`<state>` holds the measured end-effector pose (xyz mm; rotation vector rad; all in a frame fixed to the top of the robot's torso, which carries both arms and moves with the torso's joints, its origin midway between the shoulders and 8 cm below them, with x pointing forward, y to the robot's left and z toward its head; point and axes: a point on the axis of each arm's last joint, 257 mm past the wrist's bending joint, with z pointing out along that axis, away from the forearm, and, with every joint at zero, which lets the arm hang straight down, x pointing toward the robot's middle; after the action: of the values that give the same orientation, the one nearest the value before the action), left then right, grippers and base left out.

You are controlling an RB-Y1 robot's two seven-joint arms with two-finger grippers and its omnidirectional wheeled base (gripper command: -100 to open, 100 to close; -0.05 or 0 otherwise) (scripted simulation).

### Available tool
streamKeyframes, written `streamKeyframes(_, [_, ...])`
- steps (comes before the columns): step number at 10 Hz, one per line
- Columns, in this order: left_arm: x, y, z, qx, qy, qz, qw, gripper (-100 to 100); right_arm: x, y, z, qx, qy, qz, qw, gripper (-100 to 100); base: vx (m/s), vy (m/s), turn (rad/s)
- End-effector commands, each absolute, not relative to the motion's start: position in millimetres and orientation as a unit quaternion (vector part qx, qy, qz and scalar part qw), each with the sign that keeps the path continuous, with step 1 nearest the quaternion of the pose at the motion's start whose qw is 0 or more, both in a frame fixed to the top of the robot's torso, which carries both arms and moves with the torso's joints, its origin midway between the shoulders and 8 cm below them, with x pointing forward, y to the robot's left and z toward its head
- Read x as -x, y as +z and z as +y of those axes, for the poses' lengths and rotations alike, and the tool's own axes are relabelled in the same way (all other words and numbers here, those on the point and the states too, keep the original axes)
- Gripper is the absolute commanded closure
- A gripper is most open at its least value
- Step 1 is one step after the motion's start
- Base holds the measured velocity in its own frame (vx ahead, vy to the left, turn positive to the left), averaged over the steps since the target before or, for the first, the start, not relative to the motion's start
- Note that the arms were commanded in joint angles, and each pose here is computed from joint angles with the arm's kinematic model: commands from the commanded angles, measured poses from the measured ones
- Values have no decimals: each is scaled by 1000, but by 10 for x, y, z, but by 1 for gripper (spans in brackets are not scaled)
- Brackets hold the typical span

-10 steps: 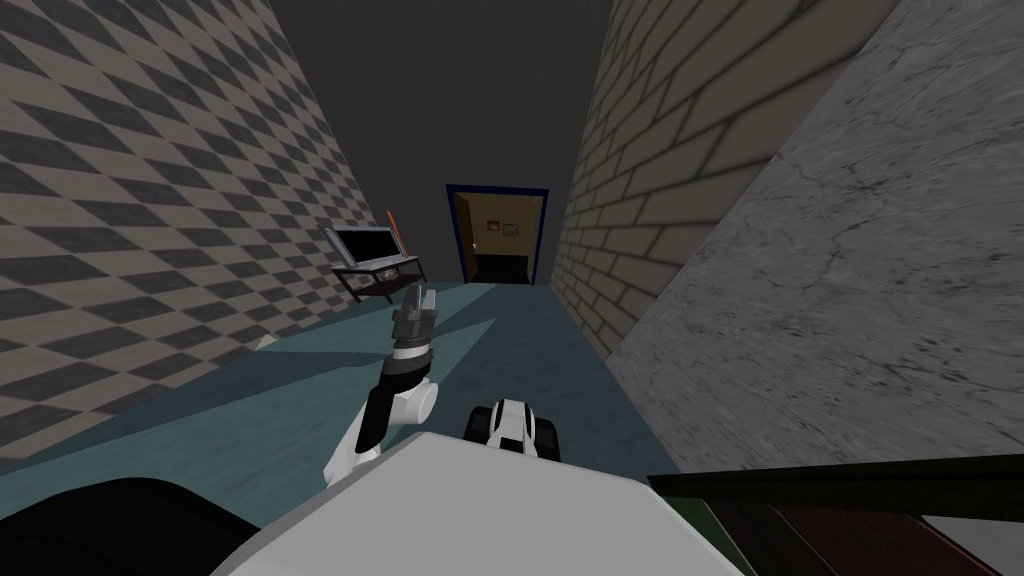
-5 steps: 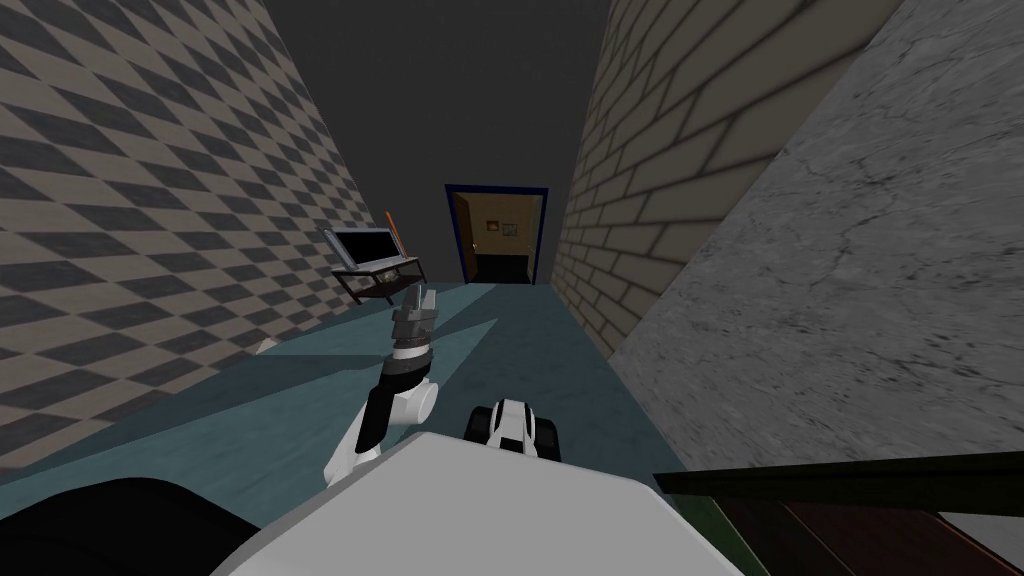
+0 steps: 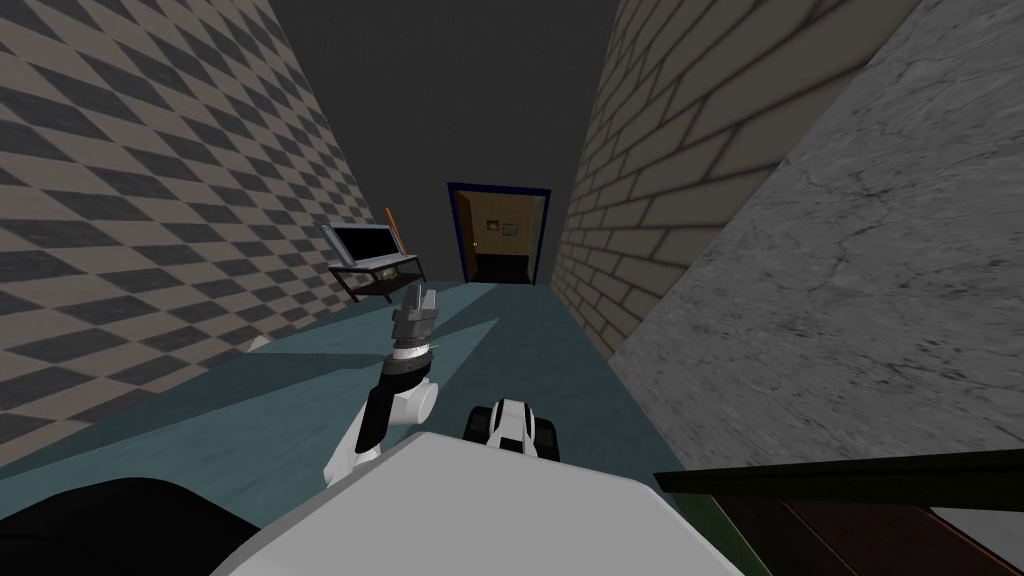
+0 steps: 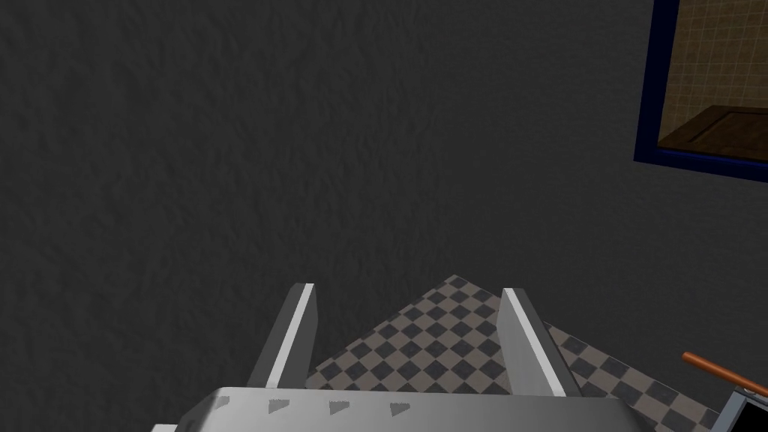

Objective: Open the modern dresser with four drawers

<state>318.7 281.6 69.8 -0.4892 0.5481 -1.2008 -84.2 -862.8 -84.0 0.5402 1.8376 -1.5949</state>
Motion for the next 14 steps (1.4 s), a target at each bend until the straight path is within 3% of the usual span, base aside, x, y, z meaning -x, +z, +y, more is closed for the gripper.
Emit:
streamKeyframes(1, [-3187, 697, 2816, 225, -552, 252, 762, 0, 824, -856, -8644, -209, -603, 699, 323, -100, -7, -181, 29])
streamKeyframes(4, [-3186, 698, 2816, 225, -552, 252, 762, 0, 835, -876, -8646, -210, -603, 700, 321, -100, 6, -95, 20])
streamKeyframes(5, [-3186, 698, 2816, 225, -552, 252, 762, 0, 835, -878, -8648, -210, -603, 700, 320, 100, 1, -13, 1])
streamKeyframes(11, [-3186, 698, 2815, 225, -552, 252, 762, 0, 800, -873, -8615, -207, -599, 703, 324, 100, -6, 152, -27])
streamKeyframes(12, [-3186, 698, 2815, 225, -552, 252, 762, 0, 803, -870, -8627, -208, -600, 702, 324, -100, -4, -75, 12])
streamKeyframes(14, [-3187, 698, 2816, 225, -552, 252, 762, 0, 804, -867, -8637, -209, -600, 701, 324, -100, 2, -157, 29])
